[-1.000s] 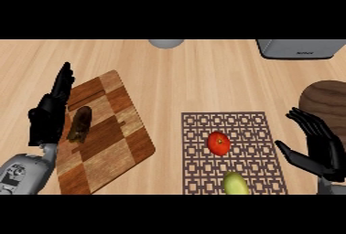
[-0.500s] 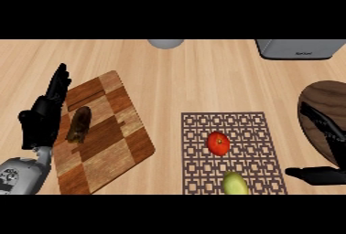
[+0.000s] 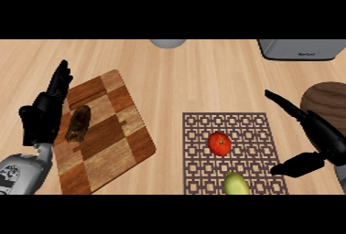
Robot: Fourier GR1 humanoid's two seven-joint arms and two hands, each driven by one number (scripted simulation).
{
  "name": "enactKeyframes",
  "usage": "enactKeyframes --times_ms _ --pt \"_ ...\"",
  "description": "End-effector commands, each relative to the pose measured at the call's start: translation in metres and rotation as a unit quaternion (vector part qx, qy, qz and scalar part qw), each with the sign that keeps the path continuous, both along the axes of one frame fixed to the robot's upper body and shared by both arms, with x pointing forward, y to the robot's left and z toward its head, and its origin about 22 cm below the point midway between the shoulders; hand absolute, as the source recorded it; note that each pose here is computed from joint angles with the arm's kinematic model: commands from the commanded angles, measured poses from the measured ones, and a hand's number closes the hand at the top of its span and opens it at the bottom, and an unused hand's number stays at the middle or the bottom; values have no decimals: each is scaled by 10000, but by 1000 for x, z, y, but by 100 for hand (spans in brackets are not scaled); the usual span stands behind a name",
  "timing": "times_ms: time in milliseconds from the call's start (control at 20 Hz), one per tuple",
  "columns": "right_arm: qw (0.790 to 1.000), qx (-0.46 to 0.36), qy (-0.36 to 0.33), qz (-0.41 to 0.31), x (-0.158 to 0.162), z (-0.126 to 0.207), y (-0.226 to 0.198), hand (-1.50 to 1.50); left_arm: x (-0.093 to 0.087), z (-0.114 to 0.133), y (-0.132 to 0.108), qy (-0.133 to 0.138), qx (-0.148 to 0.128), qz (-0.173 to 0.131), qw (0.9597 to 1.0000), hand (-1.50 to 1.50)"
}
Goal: Pick the tomato from the placemat and place it in the bowl
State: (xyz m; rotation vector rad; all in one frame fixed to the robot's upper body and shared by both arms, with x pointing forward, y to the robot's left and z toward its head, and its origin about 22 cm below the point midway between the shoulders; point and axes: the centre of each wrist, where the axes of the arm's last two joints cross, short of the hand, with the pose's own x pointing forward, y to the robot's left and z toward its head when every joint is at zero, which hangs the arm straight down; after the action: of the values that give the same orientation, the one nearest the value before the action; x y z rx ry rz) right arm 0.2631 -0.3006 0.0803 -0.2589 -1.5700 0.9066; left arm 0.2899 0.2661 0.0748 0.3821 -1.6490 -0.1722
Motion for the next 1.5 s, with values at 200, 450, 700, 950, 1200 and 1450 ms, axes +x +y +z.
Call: enactKeyframes --times_ms 200,450,700,950,1200,1450 --pt "9940 -666 673 544 15 11 65 -150 -10 -1 3 -27 -19 -16 10000 0" --pt "9857 -1109 1059 696 -3 2 74 -150 -3 -4 -14 -22 -36 41 10000 0" --pt "9729 -1741 1450 463 10 -23 99 -150 -6 18 -6 -41 -15 14 10000 0" --pt "9726 -1750 1489 366 7 -46 106 -150 -1 -3 -4 25 -49 33 10000 0" --pt "9715 -1712 1588 411 46 -75 112 -150 6 8 -15 -5 12 21 10000 0" --pt "9728 -1652 1531 547 38 -99 112 -150 -1 -8 -4 74 -88 60 9999 0"
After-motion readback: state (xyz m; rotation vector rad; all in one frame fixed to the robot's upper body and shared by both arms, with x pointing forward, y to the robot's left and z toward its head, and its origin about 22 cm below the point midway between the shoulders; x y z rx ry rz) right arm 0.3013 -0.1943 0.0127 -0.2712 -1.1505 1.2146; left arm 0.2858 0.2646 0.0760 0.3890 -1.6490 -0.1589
